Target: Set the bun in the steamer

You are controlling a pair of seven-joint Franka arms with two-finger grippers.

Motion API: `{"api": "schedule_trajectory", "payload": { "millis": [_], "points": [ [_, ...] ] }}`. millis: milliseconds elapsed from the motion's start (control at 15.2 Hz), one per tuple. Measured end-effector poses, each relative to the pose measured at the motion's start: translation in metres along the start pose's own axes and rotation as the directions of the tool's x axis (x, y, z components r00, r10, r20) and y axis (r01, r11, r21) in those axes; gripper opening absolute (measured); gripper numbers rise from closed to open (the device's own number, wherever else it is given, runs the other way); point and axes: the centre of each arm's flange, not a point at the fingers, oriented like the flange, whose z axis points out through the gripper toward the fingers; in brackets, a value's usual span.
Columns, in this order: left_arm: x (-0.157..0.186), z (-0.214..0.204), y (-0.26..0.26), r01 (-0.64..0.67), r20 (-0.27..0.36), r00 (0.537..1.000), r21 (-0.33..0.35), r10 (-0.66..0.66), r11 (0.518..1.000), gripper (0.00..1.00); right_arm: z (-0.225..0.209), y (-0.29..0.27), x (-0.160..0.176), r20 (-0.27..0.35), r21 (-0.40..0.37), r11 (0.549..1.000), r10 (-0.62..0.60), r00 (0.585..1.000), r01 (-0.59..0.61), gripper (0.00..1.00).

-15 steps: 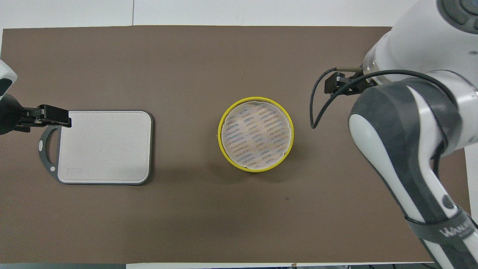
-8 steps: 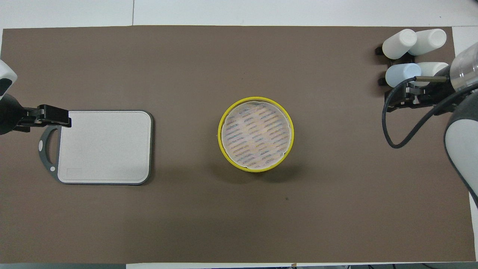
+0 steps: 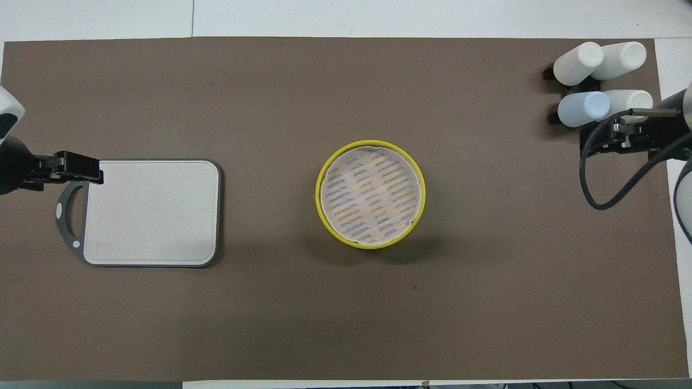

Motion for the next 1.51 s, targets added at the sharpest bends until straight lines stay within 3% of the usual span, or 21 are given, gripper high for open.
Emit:
{"api": "schedule_trajectory", "payload": {
  "millis": [197, 526, 986, 1315, 1512],
  "points": [
    [0.000, 0.000, 0.000, 0.000, -0.001, 1.000, 0.000, 0.000, 1.000, 1.00, -0.013, 0.002, -0.009, -0.021, 0.004, 1.000, 0.000, 1.000, 0.000, 1.00],
    [0.000, -0.001, 0.000, 0.000, -0.002, 1.000, 0.000, 0.000, 1.000, 1.00, -0.019, 0.004, -0.032, -0.004, 0.042, 0.999, -0.017, 1.000, 0.017, 1.00],
    [-0.001, -0.004, 0.000, 0.000, -0.008, 1.000, -0.001, 0.000, 1.000, 1.00, -0.005, 0.067, -0.021, -0.009, 0.061, 0.998, 0.034, 0.999, -0.033, 1.00],
    [-0.002, -0.008, 0.000, 0.000, -0.014, 1.000, -0.002, 0.000, 1.000, 1.00, 0.000, 0.072, -0.023, 0.001, 0.061, 0.998, 0.031, 1.000, -0.031, 1.00],
    [-0.002, -0.008, 0.000, 0.000, -0.014, 1.000, -0.002, 0.000, 1.000, 1.00, -0.002, 0.072, -0.020, -0.027, 0.063, 0.998, 0.026, 0.999, -0.024, 1.00]
  ]
}}
